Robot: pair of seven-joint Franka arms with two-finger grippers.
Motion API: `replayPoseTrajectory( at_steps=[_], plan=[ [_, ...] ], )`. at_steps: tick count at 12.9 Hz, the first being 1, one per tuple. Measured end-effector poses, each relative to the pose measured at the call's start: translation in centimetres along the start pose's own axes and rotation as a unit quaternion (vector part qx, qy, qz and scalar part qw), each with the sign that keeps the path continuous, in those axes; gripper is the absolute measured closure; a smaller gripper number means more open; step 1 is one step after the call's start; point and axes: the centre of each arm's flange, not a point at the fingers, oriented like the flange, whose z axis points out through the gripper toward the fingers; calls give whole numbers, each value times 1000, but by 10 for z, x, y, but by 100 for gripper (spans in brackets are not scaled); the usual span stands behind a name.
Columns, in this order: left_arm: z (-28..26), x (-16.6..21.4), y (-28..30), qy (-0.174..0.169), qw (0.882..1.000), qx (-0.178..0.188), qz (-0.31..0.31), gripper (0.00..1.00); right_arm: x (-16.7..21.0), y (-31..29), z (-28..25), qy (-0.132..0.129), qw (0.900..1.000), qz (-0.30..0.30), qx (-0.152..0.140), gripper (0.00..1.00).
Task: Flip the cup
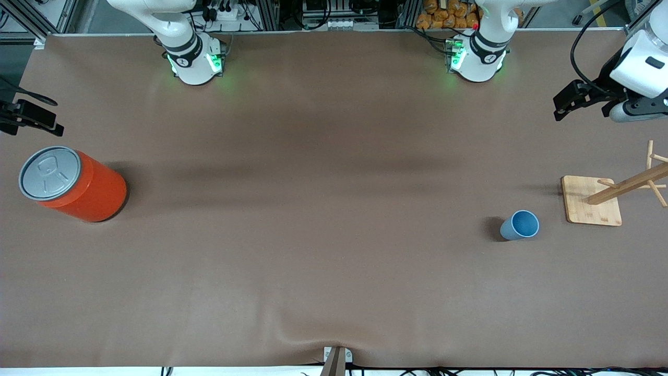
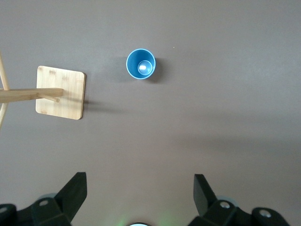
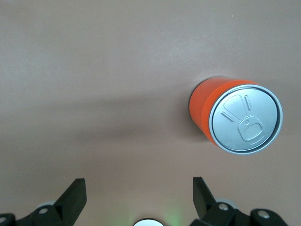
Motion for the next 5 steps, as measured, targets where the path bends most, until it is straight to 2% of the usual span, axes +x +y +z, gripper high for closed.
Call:
replayPoseTrajectory(
  at_steps=[5],
  plan=[
    [-2, 1, -12, 1, 1000, -3, 0, 0, 0, 0, 0, 0, 1000, 0, 0, 0]
  ],
)
